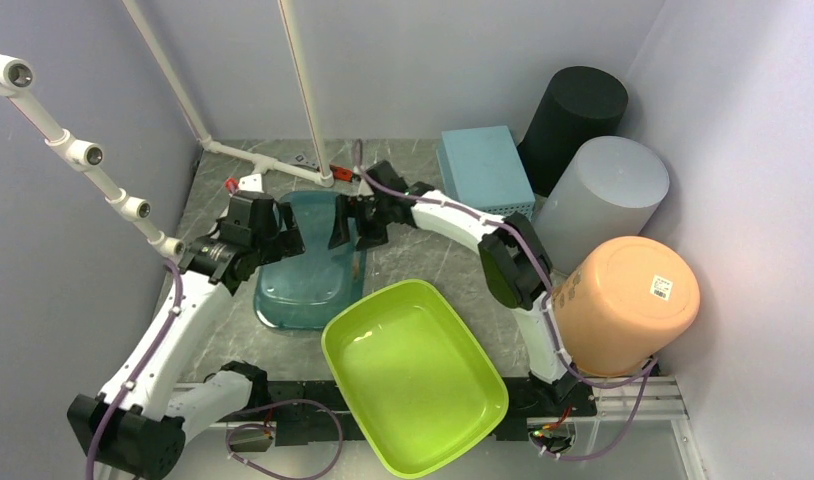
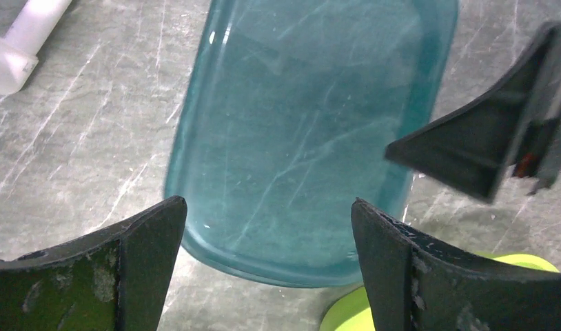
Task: Turn the large container upside down
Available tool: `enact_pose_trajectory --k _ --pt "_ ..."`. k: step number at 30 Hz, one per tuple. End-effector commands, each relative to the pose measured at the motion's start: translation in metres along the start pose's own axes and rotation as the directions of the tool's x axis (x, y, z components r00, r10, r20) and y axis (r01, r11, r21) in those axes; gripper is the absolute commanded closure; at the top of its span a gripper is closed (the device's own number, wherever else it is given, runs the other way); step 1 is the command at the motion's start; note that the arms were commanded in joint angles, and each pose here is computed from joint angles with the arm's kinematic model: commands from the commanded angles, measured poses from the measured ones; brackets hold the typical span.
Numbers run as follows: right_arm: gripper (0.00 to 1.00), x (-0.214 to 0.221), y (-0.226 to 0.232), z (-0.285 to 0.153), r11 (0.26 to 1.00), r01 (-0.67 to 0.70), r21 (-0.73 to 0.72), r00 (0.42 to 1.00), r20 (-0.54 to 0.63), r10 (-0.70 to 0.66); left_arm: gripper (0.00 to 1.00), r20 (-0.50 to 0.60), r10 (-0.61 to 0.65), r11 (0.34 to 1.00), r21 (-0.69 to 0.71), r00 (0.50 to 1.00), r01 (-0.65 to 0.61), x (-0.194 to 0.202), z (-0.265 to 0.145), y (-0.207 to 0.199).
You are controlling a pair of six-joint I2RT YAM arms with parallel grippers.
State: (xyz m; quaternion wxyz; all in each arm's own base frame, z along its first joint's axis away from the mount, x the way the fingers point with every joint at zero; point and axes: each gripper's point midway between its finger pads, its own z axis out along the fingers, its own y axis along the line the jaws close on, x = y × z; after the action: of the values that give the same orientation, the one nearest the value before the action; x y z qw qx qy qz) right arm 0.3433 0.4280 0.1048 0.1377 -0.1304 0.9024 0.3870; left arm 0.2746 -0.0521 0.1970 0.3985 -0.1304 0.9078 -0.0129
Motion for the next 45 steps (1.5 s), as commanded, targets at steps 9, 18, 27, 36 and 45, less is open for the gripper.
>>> enact_pose_trajectory --k 9,18,27,36,45 --pt "0.16 0.024 0.141 0.022 0.933 0.026 -0.359 0.999 -0.029 -0.039 0.06 0.099 -0.115 0.991 -0.053 0.988 0.121 -0.015 -0.05 0.027" --pt "0.15 -0.015 0.074 -0.064 0.996 0.087 0.014 0.971 0.223 -0.088 0.06 0.053 -0.09 0.992 0.094 0.995 0.085 -0.01 -0.042 -0.003" --pt "0.15 0.036 -0.015 -0.173 0.956 0.062 0.285 0.957 0.253 -0.138 0.06 -0.062 0.044 0.845 0.535 0.997 -0.003 0.013 -0.037 -0.089" --pt "0.18 0.15 -0.067 -0.182 0.978 0.046 0.203 0.999 0.007 -0.049 0.07 -0.279 0.173 0.782 0.622 0.944 0.041 0.075 -0.031 -0.113" --pt "0.37 0.186 -0.107 -0.175 0.947 0.073 0.314 0.993 -0.111 -0.039 0.09 -0.313 0.226 0.764 0.644 0.923 0.031 0.093 -0.031 -0.124"
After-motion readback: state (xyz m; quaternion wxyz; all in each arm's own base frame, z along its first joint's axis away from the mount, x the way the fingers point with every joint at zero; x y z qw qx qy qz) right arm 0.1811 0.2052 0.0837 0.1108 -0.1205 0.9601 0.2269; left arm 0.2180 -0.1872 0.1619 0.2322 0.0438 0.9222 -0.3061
